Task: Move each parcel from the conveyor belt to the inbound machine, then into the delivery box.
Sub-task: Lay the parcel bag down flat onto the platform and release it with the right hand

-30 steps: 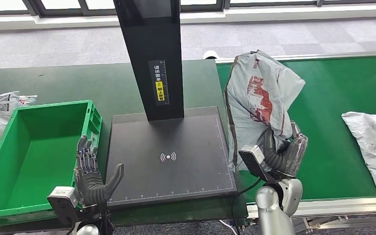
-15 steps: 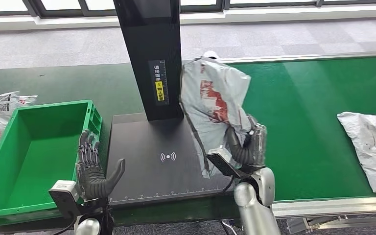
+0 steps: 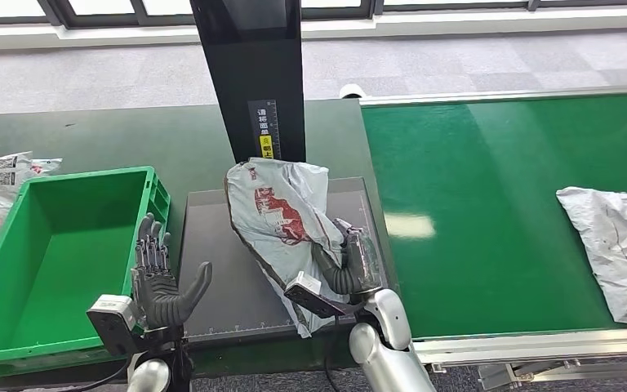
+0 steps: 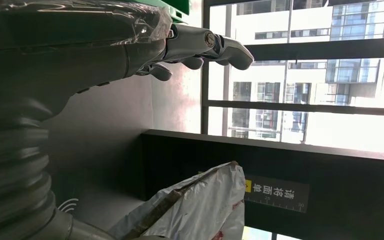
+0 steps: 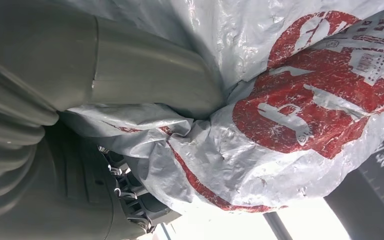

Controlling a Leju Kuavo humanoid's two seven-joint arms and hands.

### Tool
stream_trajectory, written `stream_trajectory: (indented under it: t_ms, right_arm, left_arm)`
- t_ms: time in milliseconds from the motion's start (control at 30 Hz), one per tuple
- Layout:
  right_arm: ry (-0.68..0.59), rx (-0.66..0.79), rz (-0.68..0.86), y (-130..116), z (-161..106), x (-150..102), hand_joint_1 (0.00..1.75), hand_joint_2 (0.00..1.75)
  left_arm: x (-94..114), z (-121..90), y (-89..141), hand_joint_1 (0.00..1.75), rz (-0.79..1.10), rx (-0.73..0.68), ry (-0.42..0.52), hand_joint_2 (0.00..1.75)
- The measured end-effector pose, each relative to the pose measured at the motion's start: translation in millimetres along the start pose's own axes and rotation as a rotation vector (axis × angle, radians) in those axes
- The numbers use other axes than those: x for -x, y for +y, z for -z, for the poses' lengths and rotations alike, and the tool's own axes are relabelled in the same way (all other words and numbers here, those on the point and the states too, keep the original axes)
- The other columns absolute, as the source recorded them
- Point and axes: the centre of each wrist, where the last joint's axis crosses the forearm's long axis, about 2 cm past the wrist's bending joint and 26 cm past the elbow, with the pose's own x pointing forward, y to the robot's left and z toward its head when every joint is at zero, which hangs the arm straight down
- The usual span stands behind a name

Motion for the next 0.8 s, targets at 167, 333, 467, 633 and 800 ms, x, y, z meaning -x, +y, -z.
stream_trajectory:
  t_ms: [167,333,467,633,800]
  right_arm:
    - [0.015,-0.019,0.001,2.7,-2.0,-0.8,1.75,1.75]
    - [0.024,-0.041,0.000,4.9,-3.4,-3.0,1.75,1.75]
    - [0.031,-0.072,-0.006,6.5,-4.9,-4.4,0.44,1.75]
    - [0.038,-0.095,-0.010,7.7,-6.1,-5.1,0.00,1.75]
    - [0.038,-0.095,-0.010,7.7,-6.1,-5.1,0.00,1.75]
  left_arm:
    - [1.0,1.1,-1.1,0.00,-0.007,0.010,0.002,1.75]
    - [2.4,3.2,-2.7,0.00,-0.010,0.019,0.004,1.75]
    - [3.6,3.0,-3.2,0.00,-0.010,0.025,0.008,1.75]
    - [3.8,2.9,-3.4,0.00,-0.011,0.028,0.009,1.75]
    - [3.8,2.9,-3.4,0.00,-0.011,0.028,0.009,1.75]
